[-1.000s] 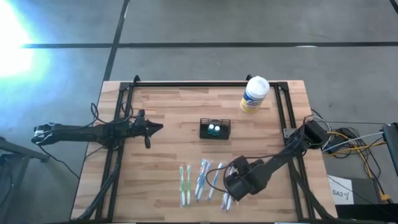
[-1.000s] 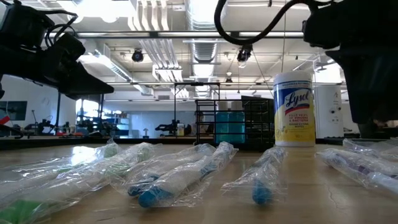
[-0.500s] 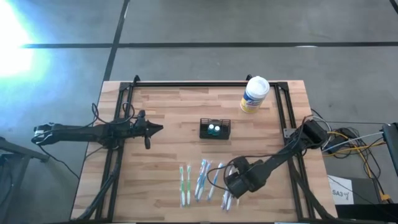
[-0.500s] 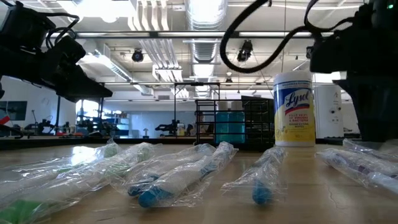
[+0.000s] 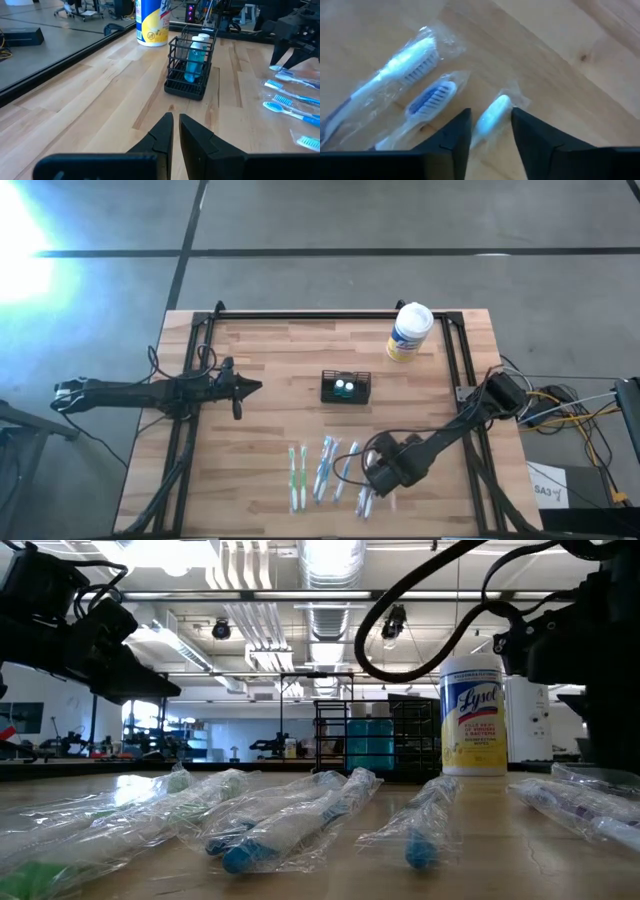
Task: Pick & Place toothbrushing station
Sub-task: Put the orange toothbrush into the wire organizer
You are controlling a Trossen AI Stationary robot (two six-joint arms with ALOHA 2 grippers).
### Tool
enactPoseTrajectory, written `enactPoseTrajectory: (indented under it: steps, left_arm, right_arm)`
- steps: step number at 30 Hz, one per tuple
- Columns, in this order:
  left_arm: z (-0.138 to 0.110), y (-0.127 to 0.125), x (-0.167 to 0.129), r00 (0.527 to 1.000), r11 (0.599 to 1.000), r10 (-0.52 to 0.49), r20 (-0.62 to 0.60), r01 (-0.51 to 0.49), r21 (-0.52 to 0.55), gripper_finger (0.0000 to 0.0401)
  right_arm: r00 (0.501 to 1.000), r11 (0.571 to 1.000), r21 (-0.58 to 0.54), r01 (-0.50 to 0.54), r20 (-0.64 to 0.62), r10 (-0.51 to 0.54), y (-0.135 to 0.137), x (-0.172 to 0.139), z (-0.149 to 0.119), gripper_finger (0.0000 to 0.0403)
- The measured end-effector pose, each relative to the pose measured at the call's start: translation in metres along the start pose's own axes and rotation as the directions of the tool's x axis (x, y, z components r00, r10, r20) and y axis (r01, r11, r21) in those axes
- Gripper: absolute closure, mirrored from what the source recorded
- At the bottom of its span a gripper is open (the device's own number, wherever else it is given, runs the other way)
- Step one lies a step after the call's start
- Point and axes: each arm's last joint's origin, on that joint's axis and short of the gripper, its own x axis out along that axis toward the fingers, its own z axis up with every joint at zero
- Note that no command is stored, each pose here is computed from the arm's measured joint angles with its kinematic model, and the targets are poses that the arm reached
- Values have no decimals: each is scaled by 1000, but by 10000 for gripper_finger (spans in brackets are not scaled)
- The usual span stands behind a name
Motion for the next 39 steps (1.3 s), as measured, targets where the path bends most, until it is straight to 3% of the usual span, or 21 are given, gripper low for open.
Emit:
enactPoseTrajectory:
  steps: [8,14,18,22,25,30,34,39]
  left_arm:
    - [0,0,0,1000,1000,1,-2,-1,0,366]
    - [0,0,0,1000,1000,1,-2,-1,0,366]
    - [0,0,0,1000,1000,1,-1,-1,0,366]
    - [0,0,0,1000,1000,1,0,-1,0,366]
    - [0,0,0,1000,1000,1,0,-1,0,366]
    - [0,0,0,1000,1000,1,-1,-1,0,366]
    - [0,0,0,1000,1000,2,1,-2,1,366]
    - [0,0,0,1000,1000,2,1,-2,1,366]
  right_arm:
    - [1000,996,-89,-7,0,7,1,0,0,355]
    - [1000,994,-105,-9,10,10,2,-2,1,385]
    - [992,990,-139,-32,115,48,6,-12,5,388]
    - [955,975,-202,-94,260,146,9,-44,15,389]
    - [884,957,-261,-122,410,225,8,-75,23,389]
    - [658,912,-401,-90,663,356,-1,-135,31,390]
    - [508,872,-489,-36,742,437,-15,-174,38,390]
    - [407,804,-594,39,744,530,-31,-197,51,390]
